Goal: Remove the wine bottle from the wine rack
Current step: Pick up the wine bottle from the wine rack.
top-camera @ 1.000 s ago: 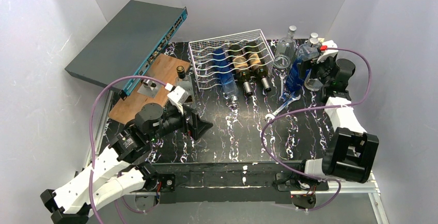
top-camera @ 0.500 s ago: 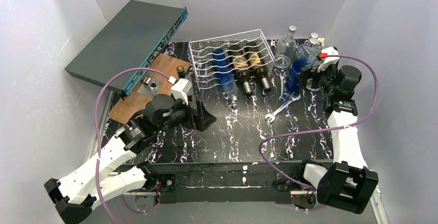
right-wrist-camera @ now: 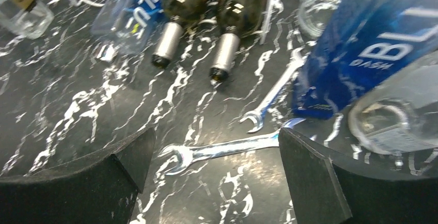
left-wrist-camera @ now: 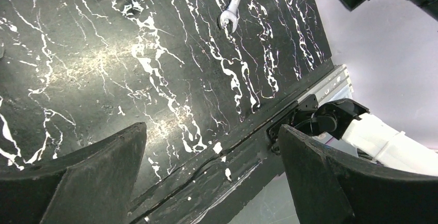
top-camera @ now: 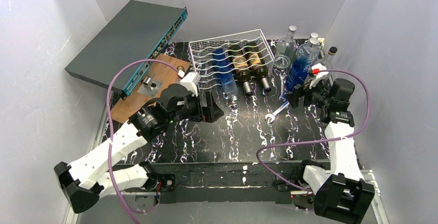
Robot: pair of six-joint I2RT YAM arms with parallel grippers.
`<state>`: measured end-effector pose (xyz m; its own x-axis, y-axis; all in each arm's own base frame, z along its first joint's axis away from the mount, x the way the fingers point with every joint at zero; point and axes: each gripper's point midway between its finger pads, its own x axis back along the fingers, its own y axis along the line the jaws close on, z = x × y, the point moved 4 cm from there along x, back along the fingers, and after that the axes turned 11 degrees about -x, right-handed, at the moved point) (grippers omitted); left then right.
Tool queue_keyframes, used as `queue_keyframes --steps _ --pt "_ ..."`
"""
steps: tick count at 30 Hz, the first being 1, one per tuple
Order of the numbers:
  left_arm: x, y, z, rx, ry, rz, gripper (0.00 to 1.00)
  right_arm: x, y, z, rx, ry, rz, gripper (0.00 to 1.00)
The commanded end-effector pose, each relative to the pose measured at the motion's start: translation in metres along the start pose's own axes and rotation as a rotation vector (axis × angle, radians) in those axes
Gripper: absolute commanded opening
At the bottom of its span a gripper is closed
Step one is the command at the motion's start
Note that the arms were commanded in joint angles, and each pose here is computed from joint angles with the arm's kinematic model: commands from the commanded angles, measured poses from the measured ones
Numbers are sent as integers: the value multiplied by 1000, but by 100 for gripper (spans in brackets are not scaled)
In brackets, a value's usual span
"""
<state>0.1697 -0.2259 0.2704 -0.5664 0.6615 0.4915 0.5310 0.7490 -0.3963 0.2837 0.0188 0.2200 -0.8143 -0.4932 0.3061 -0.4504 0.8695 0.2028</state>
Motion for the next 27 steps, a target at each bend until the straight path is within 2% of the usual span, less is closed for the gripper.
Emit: queue_keyframes --steps 1,7,13,17,22,27 --pt "-5 -14 -18 -20 -18 -13 98 6 22 15 -17 16 -129 98" --pt "-33 -18 -32 -113 -27 -146 98 10 27 23 -7 17 -137 98" --pt "-79 -7 -44 -113 -29 -319 98 10 26 22 1 12 -132 98" --pt "-111 -1 -51 -179 -32 -380 98 11 26 21 6 9 -129 98" --pt "-146 21 -57 -227 -54 -547 98 11 26 20 10 5 -129 98" --pt "-185 56 -50 -172 -45 -645 98 12 27 19 14 2 -129 98"
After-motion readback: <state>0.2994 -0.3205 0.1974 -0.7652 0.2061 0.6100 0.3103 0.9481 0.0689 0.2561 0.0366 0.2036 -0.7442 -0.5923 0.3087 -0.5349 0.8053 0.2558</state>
